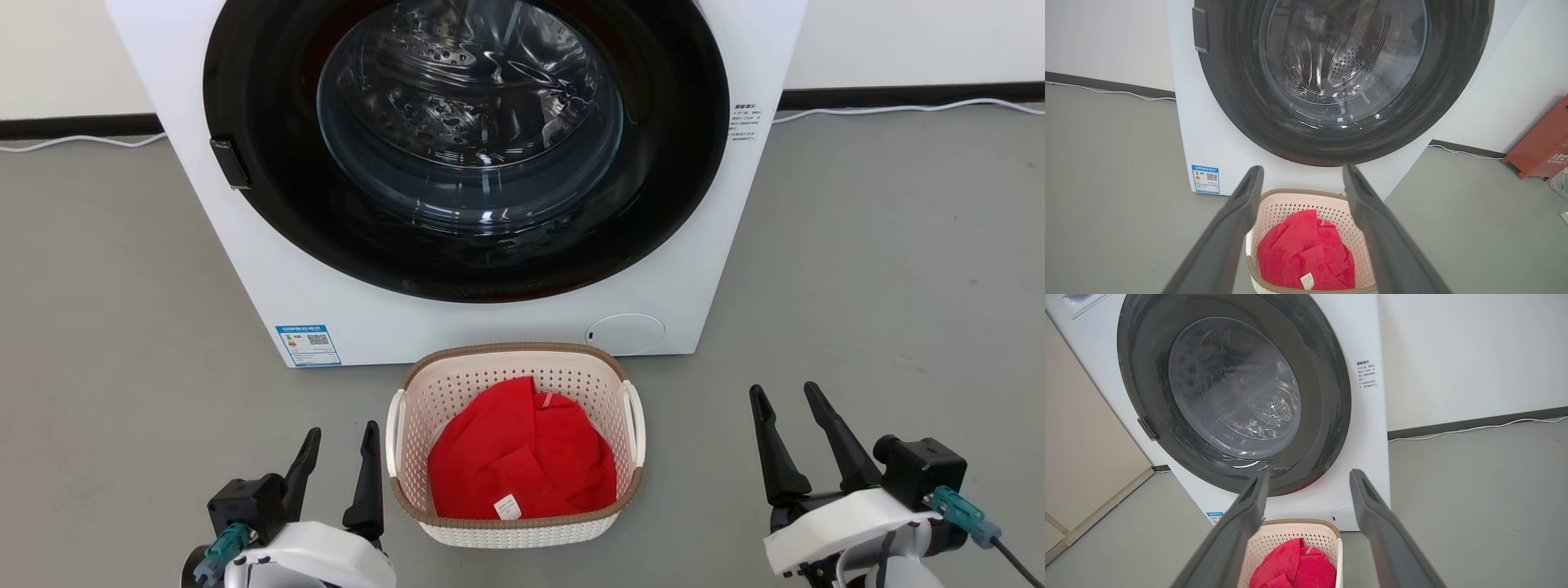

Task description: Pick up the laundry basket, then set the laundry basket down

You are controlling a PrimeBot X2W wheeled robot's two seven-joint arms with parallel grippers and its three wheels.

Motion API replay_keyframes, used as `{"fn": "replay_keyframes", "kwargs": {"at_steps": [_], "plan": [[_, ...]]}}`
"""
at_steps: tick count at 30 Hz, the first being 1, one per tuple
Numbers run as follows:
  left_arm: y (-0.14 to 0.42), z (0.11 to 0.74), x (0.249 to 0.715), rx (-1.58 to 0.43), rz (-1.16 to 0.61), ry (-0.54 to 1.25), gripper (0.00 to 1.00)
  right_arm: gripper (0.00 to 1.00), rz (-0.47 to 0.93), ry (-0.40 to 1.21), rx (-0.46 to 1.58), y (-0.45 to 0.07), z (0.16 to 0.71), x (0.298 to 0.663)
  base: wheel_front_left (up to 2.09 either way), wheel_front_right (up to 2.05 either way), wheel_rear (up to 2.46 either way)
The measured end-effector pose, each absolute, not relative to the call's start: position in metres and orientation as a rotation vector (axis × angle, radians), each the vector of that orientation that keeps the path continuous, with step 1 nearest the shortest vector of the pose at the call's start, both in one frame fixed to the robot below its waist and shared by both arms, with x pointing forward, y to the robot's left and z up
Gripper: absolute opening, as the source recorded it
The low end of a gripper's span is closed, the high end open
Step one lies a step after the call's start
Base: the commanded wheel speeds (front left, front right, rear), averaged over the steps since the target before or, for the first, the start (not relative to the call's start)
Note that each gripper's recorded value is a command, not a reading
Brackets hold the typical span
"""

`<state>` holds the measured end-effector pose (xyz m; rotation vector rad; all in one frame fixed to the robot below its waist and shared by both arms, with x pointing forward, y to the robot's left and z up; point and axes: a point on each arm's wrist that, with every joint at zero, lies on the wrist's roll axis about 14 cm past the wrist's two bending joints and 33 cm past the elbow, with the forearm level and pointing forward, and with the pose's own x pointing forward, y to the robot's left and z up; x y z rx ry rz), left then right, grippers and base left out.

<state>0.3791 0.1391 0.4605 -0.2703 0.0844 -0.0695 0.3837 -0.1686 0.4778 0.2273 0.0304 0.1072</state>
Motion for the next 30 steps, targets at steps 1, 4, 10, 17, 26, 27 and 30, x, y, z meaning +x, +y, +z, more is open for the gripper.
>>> {"fn": "replay_keyframes", "kwargs": {"at_steps": [1,4,10,17,26,27,30], "plan": [[0.139,0.460,0.379,-0.270,-0.069,0.085,1.00,1.00,0.108,0.030,0.228,-0.168,0.478,0.384,0.00,0.00,0.00],[0.139,0.460,0.379,-0.270,-0.068,0.086,1.00,1.00,0.109,0.030,0.229,-0.168,0.478,0.385,0.00,0.00,0.00],[0.139,0.460,0.380,-0.275,-0.068,0.087,1.00,1.00,0.111,0.022,0.229,-0.167,0.481,0.387,0.00,0.00,0.00],[0.139,0.460,0.380,-0.290,-0.066,0.087,1.00,1.00,0.112,0.022,0.228,-0.167,0.481,0.387,0.00,0.00,0.00],[0.138,0.438,0.368,-0.306,-0.055,0.158,0.00,0.00,0.100,0.098,0.242,-0.165,0.456,0.372,0.00,0.00,0.00],[0.138,0.435,0.366,-0.312,-0.052,0.172,0.00,0.00,0.096,0.108,0.250,-0.165,0.453,0.370,0.00,0.00,0.00],[0.140,0.434,0.366,-0.334,-0.042,0.179,0.00,0.00,0.085,0.111,0.280,-0.167,0.454,0.371,0.00,0.00,0.00]]}}
